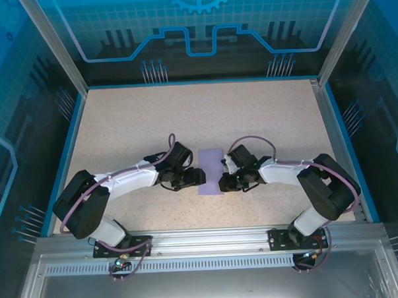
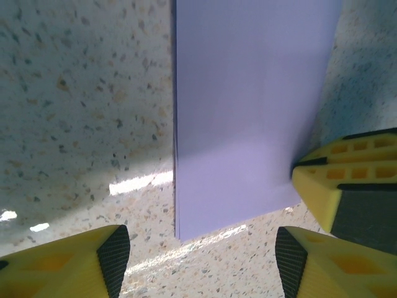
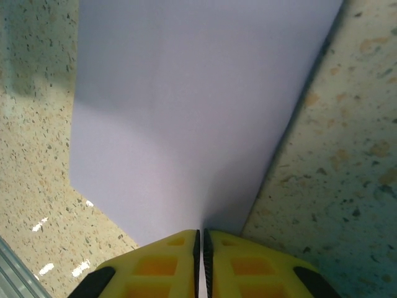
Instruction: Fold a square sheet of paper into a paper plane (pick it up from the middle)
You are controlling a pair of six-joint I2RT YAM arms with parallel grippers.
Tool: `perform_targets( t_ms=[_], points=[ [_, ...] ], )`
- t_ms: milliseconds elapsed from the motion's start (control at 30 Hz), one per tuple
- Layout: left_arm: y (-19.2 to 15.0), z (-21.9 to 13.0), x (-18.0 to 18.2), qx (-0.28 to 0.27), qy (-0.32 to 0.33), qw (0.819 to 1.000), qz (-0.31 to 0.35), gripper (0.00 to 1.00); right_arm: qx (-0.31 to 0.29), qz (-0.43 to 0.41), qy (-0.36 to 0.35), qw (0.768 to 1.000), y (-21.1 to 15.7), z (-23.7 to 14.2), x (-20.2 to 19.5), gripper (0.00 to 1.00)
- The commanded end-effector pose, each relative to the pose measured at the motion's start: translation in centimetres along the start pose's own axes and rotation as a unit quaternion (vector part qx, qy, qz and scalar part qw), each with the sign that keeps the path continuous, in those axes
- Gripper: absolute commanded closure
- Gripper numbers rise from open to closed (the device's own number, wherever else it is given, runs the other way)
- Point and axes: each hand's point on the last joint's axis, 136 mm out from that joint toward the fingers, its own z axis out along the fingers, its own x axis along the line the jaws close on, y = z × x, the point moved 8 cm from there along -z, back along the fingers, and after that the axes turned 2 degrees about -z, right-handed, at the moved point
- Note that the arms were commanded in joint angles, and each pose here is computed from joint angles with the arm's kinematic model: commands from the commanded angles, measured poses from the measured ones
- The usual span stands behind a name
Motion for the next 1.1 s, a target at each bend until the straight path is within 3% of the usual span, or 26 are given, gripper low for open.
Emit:
perform_targets(
  t_ms=[0, 433, 667, 1067],
  points=[
    [2.0, -0.4, -0.8, -0.028, -0.019, 0.999, 0.005, 0.33, 0.012, 0.006, -0.02, 1.0, -1.3, 0.6, -0.7, 0.87],
    [6.5, 0.4, -1.4, -0.053, -0.028, 0.998, 0.016, 0.33, -0.015, 0.008, 0.003, 1.0, -1.3, 0.0, -0.4, 0.88],
    [6.8, 1.3, -1.8, -0.043, -0.049, 0.998, 0.021, 0.34, -0.081, 0.009, 0.04, 0.996, 2.2, -2.8, 0.3, 0.72],
    [6.0, 3.9, -2.0, -0.004, -0.081, 0.996, 0.028, 0.42, -0.095, 0.044, 0.053, 0.993, 6.5, -2.9, -1.8, 0.68]
  ],
)
